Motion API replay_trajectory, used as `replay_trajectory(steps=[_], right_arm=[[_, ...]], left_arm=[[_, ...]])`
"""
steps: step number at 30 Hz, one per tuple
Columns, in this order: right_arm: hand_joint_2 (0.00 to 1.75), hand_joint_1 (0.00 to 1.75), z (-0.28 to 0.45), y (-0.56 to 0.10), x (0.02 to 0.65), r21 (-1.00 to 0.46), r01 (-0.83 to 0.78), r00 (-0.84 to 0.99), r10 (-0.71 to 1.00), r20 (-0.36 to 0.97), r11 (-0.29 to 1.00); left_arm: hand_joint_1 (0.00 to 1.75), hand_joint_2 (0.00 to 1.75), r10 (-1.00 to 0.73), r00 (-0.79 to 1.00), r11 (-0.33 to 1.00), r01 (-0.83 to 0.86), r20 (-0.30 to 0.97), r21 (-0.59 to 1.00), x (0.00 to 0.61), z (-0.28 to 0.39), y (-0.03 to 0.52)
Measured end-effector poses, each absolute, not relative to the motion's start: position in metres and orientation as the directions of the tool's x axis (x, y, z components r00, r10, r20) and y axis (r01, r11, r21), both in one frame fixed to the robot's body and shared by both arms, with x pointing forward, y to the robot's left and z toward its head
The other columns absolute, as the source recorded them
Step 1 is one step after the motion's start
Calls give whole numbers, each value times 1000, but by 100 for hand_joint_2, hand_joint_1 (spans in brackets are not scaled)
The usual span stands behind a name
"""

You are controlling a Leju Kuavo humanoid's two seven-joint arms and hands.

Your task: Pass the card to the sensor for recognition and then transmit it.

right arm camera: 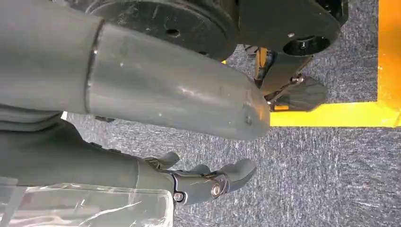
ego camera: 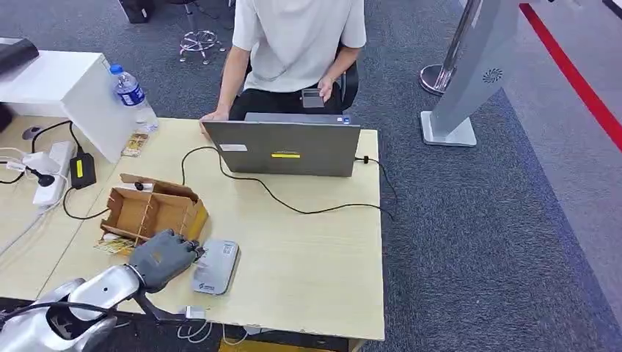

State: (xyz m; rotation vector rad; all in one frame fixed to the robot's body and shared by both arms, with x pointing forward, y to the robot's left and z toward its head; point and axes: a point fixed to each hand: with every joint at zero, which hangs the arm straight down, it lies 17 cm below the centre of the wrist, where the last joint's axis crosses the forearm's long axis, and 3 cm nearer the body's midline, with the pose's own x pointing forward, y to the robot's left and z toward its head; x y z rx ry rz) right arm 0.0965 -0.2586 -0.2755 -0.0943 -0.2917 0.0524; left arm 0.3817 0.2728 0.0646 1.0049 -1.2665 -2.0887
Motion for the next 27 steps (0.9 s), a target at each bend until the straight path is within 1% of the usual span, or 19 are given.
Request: replay_trajectory(steps=[6, 10, 14, 21, 24, 27], right_arm=[[0, 0, -275, -256, 97, -97, -49, 955, 75, 286, 994], [0, 0, -275, -256, 97, -96, -50, 955, 76, 286, 994], [0, 0, -275, -256, 97, -98, -57, 955, 83, 285, 994], [0, 0, -276, -256, 96, -99, -65, 955, 91, 282, 993], [0, 0, -276, -256, 96, -99, -67, 955, 93, 281, 993], [0, 0, -275, -255, 97, -98, -75, 954, 100, 283, 992]], left_arm=[[175, 175, -718, -623, -417, 27, -312, 908, 383, 60, 249], [175, 175, -724, -623, -413, 47, -296, 910, 383, 53, 246], [175, 175, -733, -616, -432, 94, -289, 897, 382, 42, 253], [175, 175, -738, -601, -487, 162, -306, 858, 381, 33, 285], [175, 175, -739, -606, -463, 138, -295, 875, 387, 42, 281], [175, 175, -733, -615, -404, 50, -290, 914, 400, 67, 260]])
